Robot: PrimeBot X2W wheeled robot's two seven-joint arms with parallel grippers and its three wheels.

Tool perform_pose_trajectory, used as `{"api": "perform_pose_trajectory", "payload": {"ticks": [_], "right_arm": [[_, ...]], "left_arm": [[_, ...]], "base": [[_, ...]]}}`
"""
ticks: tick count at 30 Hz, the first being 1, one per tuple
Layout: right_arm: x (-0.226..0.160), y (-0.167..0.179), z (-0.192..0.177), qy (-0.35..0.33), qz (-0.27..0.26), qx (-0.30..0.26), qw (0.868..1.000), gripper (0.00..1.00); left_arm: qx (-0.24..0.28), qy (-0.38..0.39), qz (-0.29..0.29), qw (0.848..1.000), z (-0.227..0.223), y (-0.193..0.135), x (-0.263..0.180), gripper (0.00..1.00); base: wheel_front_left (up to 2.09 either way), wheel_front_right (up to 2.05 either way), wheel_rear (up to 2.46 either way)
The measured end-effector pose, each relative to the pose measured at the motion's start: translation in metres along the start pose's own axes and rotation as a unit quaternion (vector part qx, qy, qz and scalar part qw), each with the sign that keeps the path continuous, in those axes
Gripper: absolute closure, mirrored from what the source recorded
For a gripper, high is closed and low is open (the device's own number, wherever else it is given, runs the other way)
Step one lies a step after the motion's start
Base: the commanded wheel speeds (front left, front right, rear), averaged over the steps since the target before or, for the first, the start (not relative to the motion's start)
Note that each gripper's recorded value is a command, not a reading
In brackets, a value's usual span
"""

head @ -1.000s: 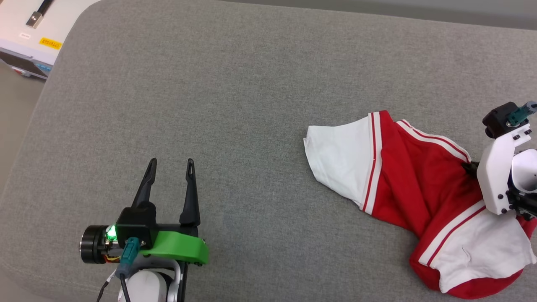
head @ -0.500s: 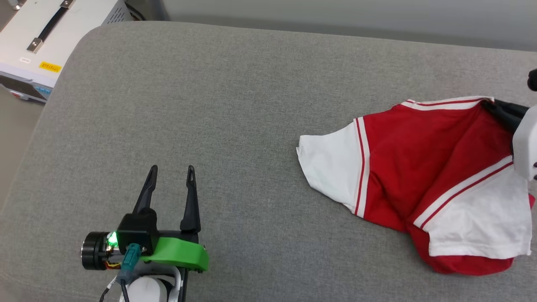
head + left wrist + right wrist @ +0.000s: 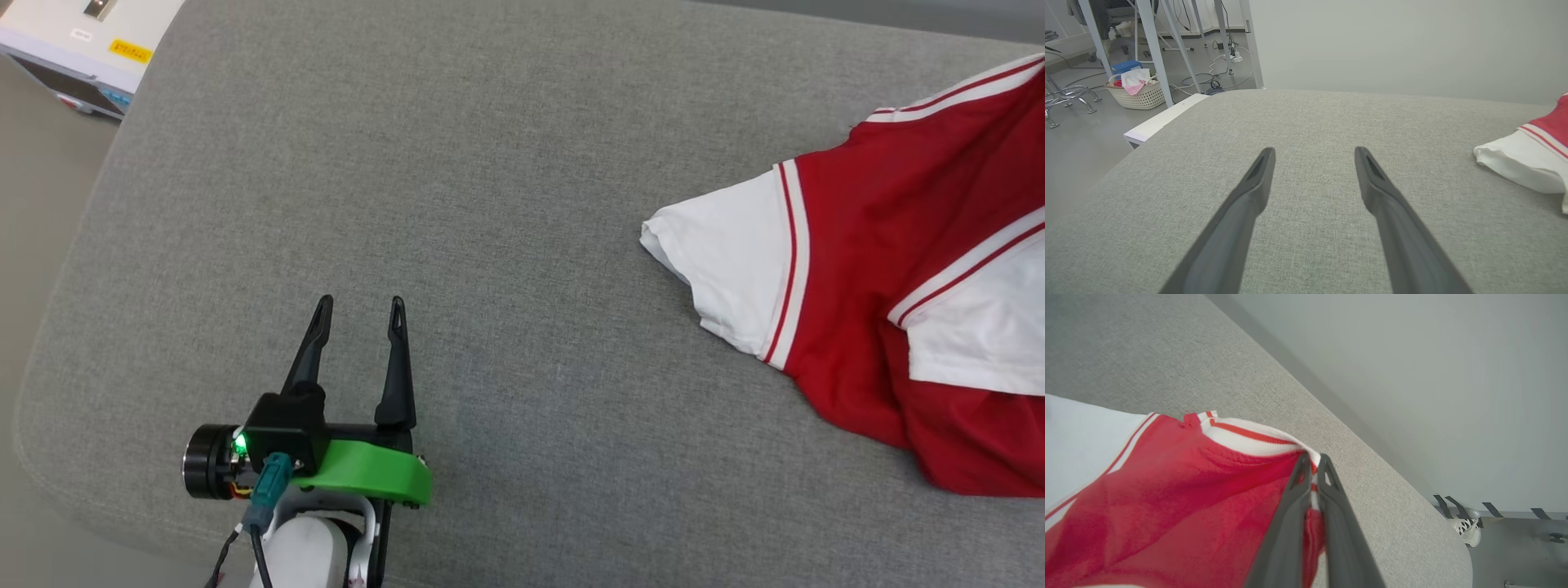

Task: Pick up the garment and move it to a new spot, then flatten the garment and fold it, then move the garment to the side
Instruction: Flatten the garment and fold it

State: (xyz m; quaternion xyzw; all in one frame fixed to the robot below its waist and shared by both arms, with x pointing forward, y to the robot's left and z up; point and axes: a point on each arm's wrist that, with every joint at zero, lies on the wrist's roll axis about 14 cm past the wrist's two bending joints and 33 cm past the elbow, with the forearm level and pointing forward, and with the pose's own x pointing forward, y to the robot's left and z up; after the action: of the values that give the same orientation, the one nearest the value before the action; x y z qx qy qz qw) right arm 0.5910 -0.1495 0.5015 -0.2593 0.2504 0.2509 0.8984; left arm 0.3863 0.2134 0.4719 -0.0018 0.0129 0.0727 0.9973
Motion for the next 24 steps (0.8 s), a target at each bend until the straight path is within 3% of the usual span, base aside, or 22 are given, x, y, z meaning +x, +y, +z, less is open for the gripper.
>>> {"api": "perform_pose_trajectory", "payload": {"ticks": [5,6,11,17,19,20,24], "right_arm": [[0.033,-0.013,-0.048,0.074,-0.014,0.026,0.997,1.0],[0.047,-0.013,-0.077,0.11,-0.015,0.043,0.993,1.0],[0.066,-0.004,-0.126,0.17,-0.01,0.078,0.982,1.0],[0.073,0.0,-0.135,0.157,-0.012,0.122,0.98,1.0],[0.072,0.001,-0.13,0.13,-0.015,0.124,0.984,0.14],[0.07,0.002,-0.126,0.116,-0.016,0.127,0.985,0.0],[0.059,0.006,-0.103,0.034,-0.021,0.129,0.991,0.0]], "left_arm": [[0.002,0.014,0.011,1.0,-0.01,0.005,0.005,0.0],[0.001,0.021,0.014,1.0,-0.015,0.006,0.009,0.0],[0.006,0.029,0.017,0.999,-0.022,0.007,0.017,0.0],[0.008,0.033,0.019,0.999,-0.026,0.008,0.019,0.0],[0.009,0.029,0.02,0.999,-0.023,0.01,0.018,0.0],[0.009,0.027,0.022,0.999,-0.021,0.011,0.018,0.0],[0.013,0.014,0.025,1.0,-0.011,0.014,0.014,0.0]], "base": [[0.0,0.0,0.0],[0.0,0.0,0.0],[0.0,0.0,0.0],[0.0,0.0,0.0],[0.0,0.0,0.0],[0.0,0.0,0.0],[0.0,0.0,0.0]]}}
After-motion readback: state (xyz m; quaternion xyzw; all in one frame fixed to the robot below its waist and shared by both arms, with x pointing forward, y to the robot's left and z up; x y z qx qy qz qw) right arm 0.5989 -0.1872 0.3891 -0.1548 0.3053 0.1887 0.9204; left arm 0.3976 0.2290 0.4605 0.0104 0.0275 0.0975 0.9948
